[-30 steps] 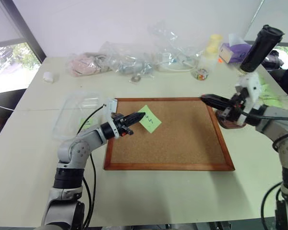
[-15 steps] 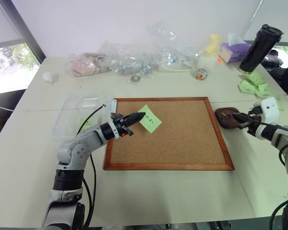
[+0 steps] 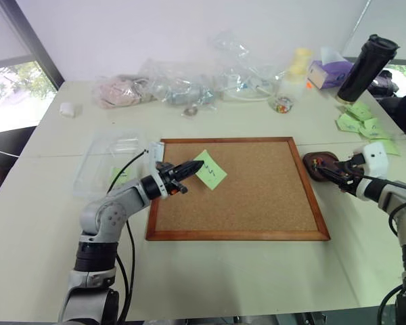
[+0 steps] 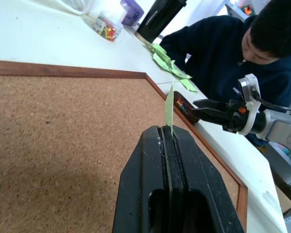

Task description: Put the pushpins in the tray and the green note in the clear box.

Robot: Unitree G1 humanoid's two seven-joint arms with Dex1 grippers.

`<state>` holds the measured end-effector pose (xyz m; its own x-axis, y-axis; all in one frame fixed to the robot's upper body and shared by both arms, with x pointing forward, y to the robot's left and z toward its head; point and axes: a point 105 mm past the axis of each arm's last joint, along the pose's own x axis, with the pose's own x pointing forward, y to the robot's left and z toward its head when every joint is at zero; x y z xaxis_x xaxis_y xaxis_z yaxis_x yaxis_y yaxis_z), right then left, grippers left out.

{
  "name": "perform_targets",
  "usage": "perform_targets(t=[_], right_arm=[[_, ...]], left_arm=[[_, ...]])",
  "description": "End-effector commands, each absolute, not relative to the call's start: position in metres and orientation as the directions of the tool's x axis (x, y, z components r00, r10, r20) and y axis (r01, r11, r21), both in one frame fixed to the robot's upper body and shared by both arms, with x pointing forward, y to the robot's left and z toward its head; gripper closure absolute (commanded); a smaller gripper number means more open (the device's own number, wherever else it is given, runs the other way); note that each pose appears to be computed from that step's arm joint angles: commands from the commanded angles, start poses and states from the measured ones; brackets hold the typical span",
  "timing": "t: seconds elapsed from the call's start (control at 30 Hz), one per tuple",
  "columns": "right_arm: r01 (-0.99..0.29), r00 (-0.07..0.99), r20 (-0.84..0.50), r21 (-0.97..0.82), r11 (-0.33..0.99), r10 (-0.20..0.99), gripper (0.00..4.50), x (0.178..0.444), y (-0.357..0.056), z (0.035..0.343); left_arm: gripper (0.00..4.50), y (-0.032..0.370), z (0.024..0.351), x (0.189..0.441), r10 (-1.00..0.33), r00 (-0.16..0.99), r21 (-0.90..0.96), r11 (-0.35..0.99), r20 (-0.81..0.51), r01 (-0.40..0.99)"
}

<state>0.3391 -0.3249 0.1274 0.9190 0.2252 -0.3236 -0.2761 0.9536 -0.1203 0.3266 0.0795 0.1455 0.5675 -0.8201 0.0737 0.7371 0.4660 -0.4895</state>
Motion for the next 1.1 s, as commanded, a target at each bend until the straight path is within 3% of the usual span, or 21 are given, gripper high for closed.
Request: perform_targets(t=[0.03, 0.2, 0.3, 0.4, 0.6, 0.7, 0.8, 0.93, 1.03, 1.1], right_arm=[[-0.295, 0.937, -0.234, -0.128, 0.947, 0.26, 1.69, 0.342, -0.315, 0.156], [-0.472, 0.875, -0.166, -0.09, 0.877, 0.454, 1.69, 0.336, -0.27, 0.186], [-0.721, 0.69, -0.152, -0.053, 0.691, 0.708, 1.69, 0.315, -0.204, 0.205], [-0.846, 0.527, -0.183, -0.021, 0.533, 0.83, 1.69, 0.298, -0.162, 0.203], [-0.914, 0.403, -0.21, -0.038, 0.404, 0.891, 1.69, 0.291, -0.124, 0.195], [-0.932, 0.36, -0.217, -0.044, 0.36, 0.907, 1.69, 0.291, -0.115, 0.192], [-0.943, 0.332, -0.228, -0.046, 0.331, 0.915, 1.69, 0.292, -0.109, 0.188], [-0.95, 0.312, -0.254, -0.07, 0.304, 0.915, 1.69, 0.295, -0.105, 0.181], [-0.95, 0.312, -0.245, -0.077, 0.303, 0.918, 1.65, 0.3, -0.104, 0.184], [-0.949, 0.316, -0.248, -0.085, 0.305, 0.916, 1.65, 0.302, -0.104, 0.183]], left_arm=[[4.5, 0.084, 0.162, 0.325, -0.814, 0.566, -0.451, 0.46, 0.129, 0.765], [4.5, 0.09, 0.176, 0.328, -0.799, 0.581, -0.422, 0.48, 0.152, 0.769], [4.5, 0.101, 0.201, 0.33, -0.765, 0.616, -0.365, 0.528, 0.189, 0.767], [4.5, 0.117, 0.22, 0.329, -0.706, 0.673, -0.319, 0.601, 0.218, 0.733], [4.5, 0.176, 0.25, 0.332, -0.466, 0.849, -0.235, 0.821, 0.251, 0.52], [4.5, 0.231, 0.258, 0.331, -0.261, 0.939, -0.153, 0.942, 0.224, 0.298], [4.5, 0.268, 0.245, 0.325, -0.155, 0.973, -0.118, 0.977, 0.171, 0.176], [4.5, 0.286, 0.216, 0.318, -0.105, 0.991, -0.103, 0.988, 0.083, 0.113], [3.51, 0.285, 0.193, 0.315, -0.122, 0.993, -0.105, 0.987, 0.005, 0.121], [2.52, 0.281, 0.184, 0.313, -0.152, 0.988, -0.119, 0.982, -0.028, 0.148]])
